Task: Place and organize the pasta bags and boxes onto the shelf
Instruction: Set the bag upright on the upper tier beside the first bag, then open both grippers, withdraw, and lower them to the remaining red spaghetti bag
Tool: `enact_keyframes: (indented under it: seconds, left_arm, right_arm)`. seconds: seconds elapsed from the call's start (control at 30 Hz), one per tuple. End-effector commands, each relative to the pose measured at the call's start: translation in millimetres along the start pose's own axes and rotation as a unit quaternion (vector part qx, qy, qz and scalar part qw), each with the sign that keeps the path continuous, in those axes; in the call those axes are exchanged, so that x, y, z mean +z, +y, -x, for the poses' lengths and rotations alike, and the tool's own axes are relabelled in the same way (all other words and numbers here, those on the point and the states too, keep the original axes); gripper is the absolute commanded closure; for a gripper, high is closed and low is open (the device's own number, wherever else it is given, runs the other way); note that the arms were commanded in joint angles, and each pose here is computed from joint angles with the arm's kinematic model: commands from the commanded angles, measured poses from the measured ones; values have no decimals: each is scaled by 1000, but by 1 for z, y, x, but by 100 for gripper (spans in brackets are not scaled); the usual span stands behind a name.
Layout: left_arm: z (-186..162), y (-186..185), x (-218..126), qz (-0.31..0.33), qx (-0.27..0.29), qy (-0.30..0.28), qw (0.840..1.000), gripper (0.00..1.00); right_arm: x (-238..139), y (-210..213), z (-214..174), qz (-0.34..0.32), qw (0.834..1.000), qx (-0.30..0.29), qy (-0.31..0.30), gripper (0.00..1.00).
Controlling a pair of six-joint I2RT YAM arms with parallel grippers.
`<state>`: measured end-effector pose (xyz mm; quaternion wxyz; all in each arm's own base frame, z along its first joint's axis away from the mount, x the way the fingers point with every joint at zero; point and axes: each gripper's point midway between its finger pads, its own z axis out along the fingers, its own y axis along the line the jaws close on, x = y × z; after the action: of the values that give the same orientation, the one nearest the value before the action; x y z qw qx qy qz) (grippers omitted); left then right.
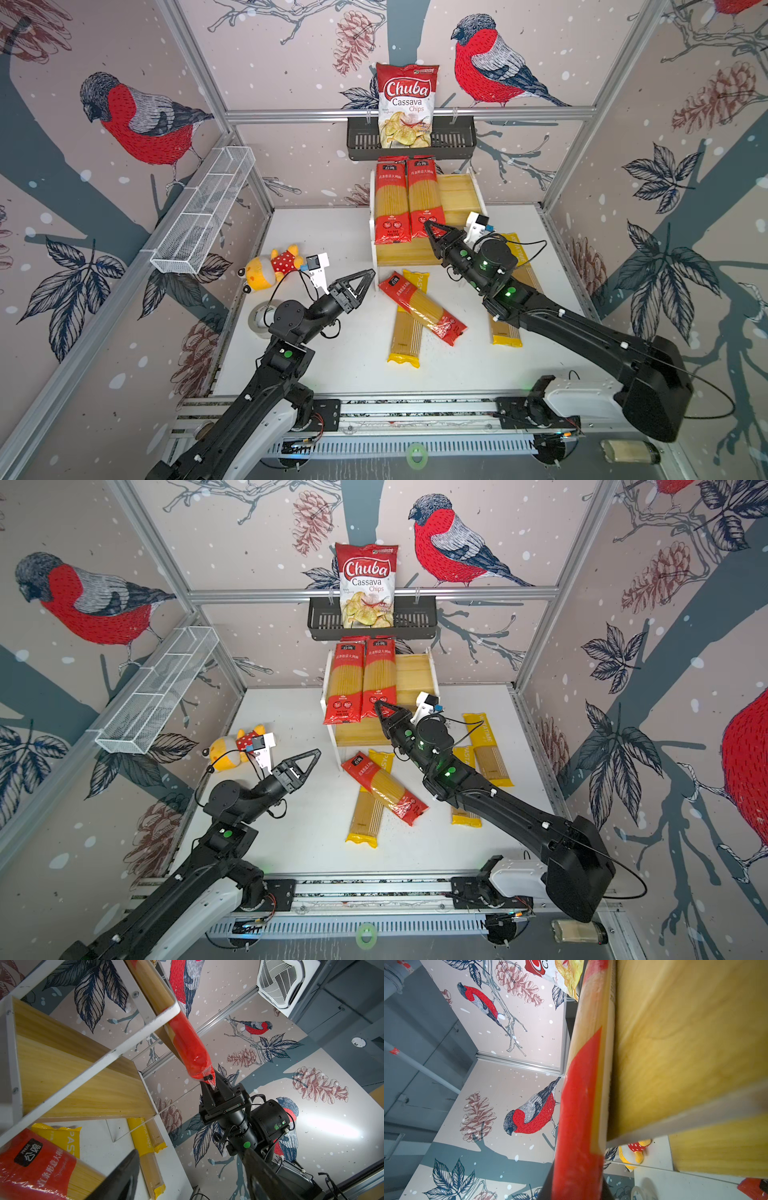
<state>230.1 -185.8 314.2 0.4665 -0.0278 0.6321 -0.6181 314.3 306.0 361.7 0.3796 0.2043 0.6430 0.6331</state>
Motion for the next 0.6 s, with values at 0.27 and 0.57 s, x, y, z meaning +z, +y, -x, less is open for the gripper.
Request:
enact_keyframes:
  seconds: [0.27,0.57]
  left_arm:
    - [1,-4,0,-10,13,-5,1000,22]
    - [-9,6,-4,2,23,2,1000,22]
  right_arm:
    - [-3,19,-3,33,999,-9,12,68]
    - [-23,14,-7,23,998,-48,24,37]
